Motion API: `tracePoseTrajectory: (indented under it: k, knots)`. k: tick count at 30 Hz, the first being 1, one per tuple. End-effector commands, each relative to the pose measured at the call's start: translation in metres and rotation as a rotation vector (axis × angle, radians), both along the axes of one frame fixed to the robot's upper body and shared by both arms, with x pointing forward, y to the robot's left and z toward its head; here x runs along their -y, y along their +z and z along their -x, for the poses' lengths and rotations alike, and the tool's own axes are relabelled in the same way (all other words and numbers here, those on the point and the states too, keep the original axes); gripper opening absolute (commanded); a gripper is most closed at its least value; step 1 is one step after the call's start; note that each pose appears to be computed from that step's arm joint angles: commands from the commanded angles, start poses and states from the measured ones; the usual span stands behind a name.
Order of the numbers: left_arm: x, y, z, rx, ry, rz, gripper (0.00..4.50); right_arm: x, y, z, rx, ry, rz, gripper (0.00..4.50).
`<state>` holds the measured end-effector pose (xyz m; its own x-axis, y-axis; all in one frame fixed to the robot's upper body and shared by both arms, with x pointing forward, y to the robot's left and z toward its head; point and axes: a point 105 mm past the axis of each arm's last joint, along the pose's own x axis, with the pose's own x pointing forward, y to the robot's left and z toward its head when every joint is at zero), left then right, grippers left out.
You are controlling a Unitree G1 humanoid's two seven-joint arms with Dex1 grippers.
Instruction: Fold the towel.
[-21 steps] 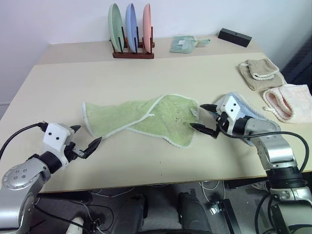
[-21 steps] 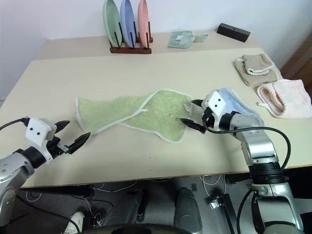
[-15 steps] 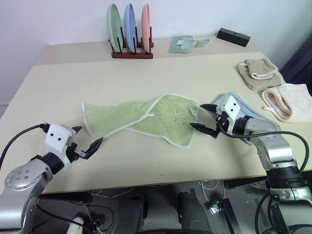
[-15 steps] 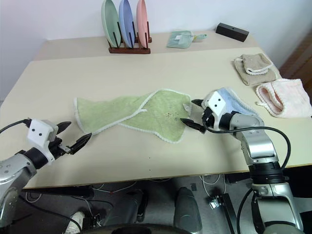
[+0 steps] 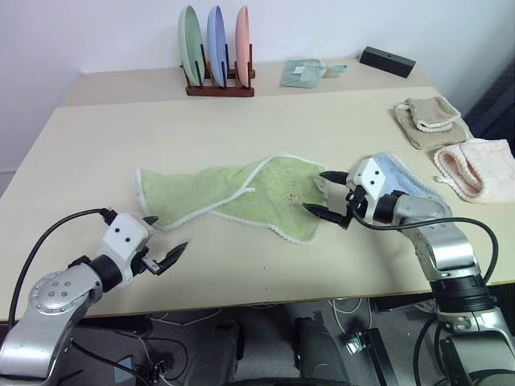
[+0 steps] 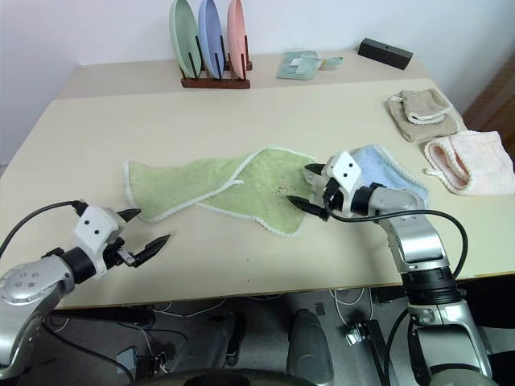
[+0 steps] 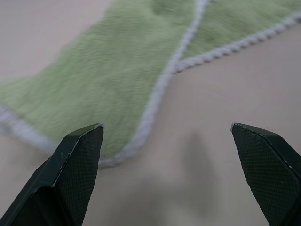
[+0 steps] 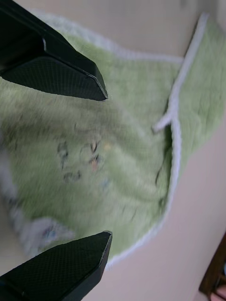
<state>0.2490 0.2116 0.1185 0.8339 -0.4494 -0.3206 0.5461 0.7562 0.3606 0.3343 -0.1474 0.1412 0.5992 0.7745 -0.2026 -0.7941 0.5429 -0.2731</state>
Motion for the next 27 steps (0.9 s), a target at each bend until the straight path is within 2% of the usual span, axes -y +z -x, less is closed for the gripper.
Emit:
tracePoseTrajectory:
  k: [1, 8, 14, 17, 24, 25, 27]
  knots:
    - [-0.009, 0.0, -0.008, 0.042, 0.013, -0.114, 4.42, -0.008, 0.011, 0.004, 0.044, 0.014, -0.03, 4.5]
    - [-0.028, -0.017, -0.038, 0.047, 0.079, -0.204, 4.42, -0.015, 0.01, 0.009, 0.043, 0.008, -0.071, 4.5]
    - [-0.027, -0.018, -0.058, 0.081, 0.077, -0.176, 4.42, -0.022, 0.009, 0.011, 0.046, 0.004, -0.092, 4.5]
    - [-0.023, -0.016, -0.065, 0.1, 0.063, -0.16, 3.66, -0.023, 0.011, 0.01, 0.054, -0.004, -0.109, 4.5]
    - [-0.029, -0.011, -0.061, 0.118, 0.064, -0.172, 0.22, -0.025, 0.013, 0.011, 0.069, 0.002, -0.101, 4.5]
    - [-0.03, -0.009, -0.06, 0.124, 0.065, -0.177, 0.02, -0.025, 0.015, 0.01, 0.077, 0.007, -0.094, 4.5]
    - [-0.034, -0.002, -0.056, 0.145, 0.077, -0.179, 0.02, -0.026, 0.02, 0.004, 0.099, 0.006, -0.069, 4.5]
